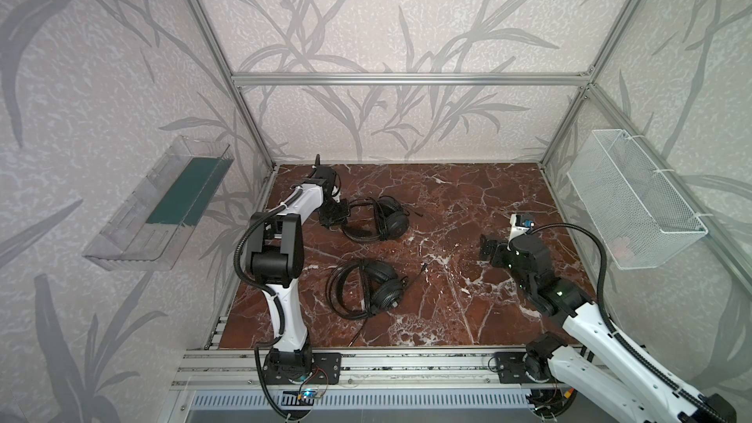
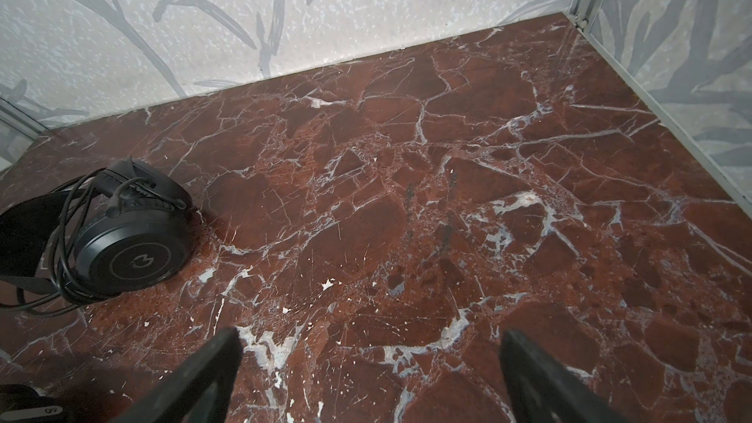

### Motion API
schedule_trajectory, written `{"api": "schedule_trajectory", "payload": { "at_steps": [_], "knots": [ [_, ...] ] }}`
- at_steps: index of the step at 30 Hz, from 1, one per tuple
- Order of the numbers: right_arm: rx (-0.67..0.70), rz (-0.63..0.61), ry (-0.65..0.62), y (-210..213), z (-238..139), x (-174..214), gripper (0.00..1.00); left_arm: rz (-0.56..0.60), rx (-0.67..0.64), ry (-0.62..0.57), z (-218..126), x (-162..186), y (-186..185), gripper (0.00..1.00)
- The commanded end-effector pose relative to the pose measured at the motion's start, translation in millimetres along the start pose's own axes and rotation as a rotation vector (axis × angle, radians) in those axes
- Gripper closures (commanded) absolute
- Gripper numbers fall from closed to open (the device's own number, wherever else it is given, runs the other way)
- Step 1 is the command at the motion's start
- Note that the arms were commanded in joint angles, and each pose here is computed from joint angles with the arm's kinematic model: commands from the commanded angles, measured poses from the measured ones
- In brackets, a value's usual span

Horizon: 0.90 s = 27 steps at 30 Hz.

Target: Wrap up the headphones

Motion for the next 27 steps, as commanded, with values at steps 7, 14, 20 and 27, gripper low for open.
{"api": "schedule_trajectory", "payload": {
  "at_steps": [7,14,20,27],
  "knots": [
    [0.007,-0.013,-0.023,2.7,1.8,-2.4,0.01,-0.013,0.053,-0.001,-7.7,-7.8,-9.4,0.79],
    [0.006,-0.022,-0.028,4.1,0.4,-3.5,0.01,-0.044,0.029,0.007,-16.1,-8.6,-9.1,0.59],
    [0.004,-0.023,-0.027,5.2,-0.3,-3.4,0.01,-0.077,0.003,0.027,-19.2,-5.2,-6.7,0.58],
    [0.005,-0.028,-0.026,5.7,-1.6,-2.5,0.01,-0.106,0.032,0.040,-36.2,-4.1,-14.9,0.44]
  ]
}}
Point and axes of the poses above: each gripper's point midway between its finger pads, its own z axis out along the fingers, its own y axis along the line the jaws close on, x = y × z, the point moved 4 cm from there along -z, back along the fingers, and after that the axes turned 3 degrees about z, right-handed, at the moved point
